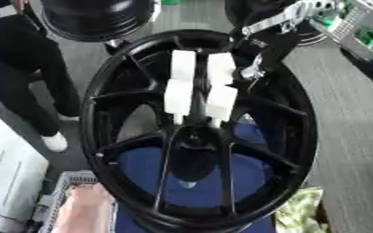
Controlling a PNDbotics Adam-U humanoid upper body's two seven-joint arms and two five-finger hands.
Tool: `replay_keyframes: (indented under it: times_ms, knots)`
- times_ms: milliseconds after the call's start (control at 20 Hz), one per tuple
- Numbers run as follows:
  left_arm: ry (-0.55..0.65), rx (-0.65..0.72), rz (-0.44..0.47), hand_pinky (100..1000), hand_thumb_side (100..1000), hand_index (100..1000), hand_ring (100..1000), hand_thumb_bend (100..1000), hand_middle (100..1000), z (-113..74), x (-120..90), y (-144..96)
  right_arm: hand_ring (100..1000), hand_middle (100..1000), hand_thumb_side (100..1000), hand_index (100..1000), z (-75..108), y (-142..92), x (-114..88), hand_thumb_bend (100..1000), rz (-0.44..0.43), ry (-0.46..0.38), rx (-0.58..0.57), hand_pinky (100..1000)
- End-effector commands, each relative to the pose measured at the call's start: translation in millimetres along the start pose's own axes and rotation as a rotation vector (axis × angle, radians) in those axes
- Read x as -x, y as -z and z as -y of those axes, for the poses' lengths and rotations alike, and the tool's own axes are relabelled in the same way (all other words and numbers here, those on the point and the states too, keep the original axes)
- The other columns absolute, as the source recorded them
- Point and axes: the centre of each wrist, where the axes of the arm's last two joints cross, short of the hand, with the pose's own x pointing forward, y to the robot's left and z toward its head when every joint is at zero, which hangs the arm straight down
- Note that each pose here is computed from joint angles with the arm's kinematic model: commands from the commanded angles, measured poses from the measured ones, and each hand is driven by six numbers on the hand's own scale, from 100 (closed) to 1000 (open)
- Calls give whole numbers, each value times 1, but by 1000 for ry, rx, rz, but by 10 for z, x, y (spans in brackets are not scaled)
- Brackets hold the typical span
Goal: Pull the pin out of the wheel hub.
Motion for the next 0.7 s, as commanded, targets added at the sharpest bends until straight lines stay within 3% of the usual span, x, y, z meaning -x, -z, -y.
replay_keyframes:
  times_ms: [50,700]
  knots:
    - [7,-1,42,650,773,773,863,452,711,-28,-91,63,967,922,605,979,126,-100,-51,237,5,-17,34,907]
    - [-1,-1,42,650,774,772,864,448,709,-16,-97,65,954,902,639,968,110,-17,-100,247,21,-21,20,900]
